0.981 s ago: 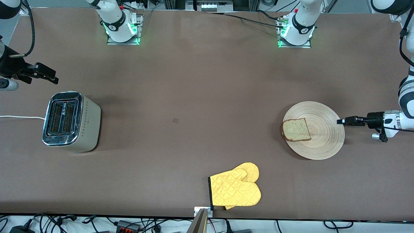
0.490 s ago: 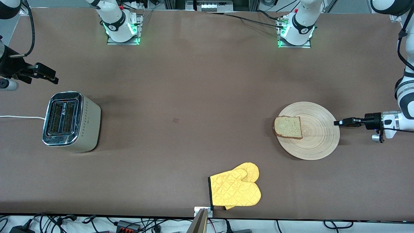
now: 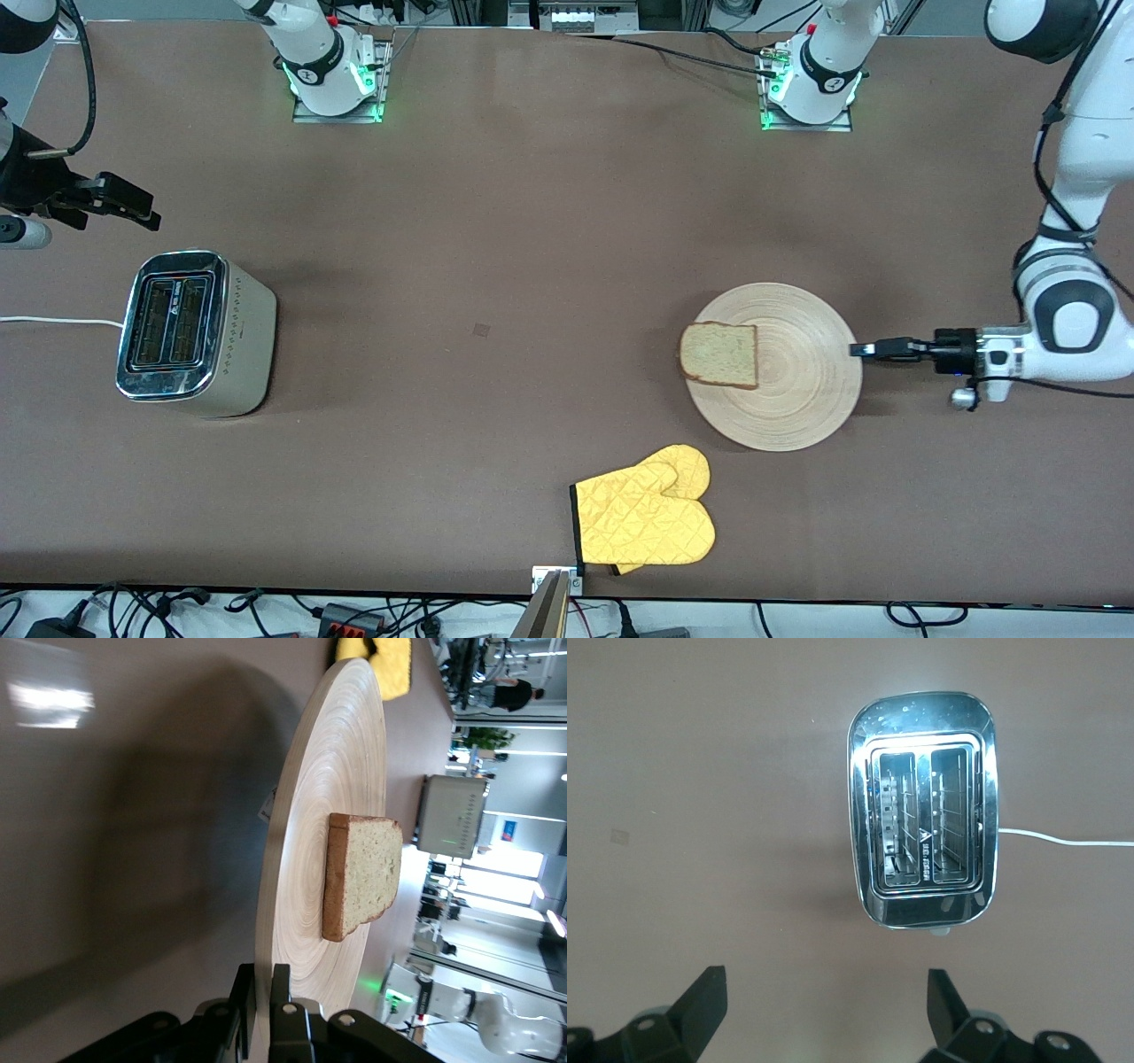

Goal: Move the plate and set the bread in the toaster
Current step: 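Push the plate toward the toaster with the left gripper, then release the plate with the left gripper while the right gripper reaches the bread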

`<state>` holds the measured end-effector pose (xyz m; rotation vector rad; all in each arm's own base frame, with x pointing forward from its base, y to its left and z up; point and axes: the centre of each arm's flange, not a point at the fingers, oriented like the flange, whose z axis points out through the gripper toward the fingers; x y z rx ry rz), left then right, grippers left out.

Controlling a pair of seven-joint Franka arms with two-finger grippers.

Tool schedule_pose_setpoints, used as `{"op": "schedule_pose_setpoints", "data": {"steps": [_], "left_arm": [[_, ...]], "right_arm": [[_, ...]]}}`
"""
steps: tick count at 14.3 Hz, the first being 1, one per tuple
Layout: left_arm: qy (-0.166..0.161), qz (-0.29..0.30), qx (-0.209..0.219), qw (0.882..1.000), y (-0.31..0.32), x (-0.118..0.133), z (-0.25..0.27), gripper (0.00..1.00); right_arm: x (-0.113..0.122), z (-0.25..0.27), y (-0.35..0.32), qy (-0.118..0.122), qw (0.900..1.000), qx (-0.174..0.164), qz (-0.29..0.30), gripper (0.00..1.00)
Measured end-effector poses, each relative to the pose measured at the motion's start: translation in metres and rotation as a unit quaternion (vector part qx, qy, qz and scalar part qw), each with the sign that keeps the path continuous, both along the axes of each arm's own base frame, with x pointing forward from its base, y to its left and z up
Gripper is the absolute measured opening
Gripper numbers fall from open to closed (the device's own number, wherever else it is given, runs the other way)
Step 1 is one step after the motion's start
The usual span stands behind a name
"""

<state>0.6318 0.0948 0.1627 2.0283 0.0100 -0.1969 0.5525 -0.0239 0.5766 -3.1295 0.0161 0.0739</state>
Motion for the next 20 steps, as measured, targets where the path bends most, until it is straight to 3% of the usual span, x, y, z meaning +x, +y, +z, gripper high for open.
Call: {"op": "schedule_pose_setpoints", "data": {"steps": [5,8,14,20], "left_arm": [[0.027,-0.027,-0.065,0.997,-0.143,0.016,0.008,0.11],[0.036,-0.026,-0.104,0.994,-0.242,0.013,0.005,0.11],[0.031,-0.003,-0.08,0.996,-0.401,-0.021,-0.015,0.11],[0.033,-0.022,-0.066,0.997,-0.446,-0.045,-0.025,0.11]], "right_arm": [[0.001,-0.003,-0.001,0.003,1.0,0.0,-0.001,1.0],[0.002,-0.006,-0.004,0.006,1.0,0.0,-0.004,1.0],[0.013,-0.026,-0.006,0.012,1.0,0.001,-0.004,1.0],[0.042,-0.09,0.045,0.041,0.998,0.027,0.029,1.0]]}}
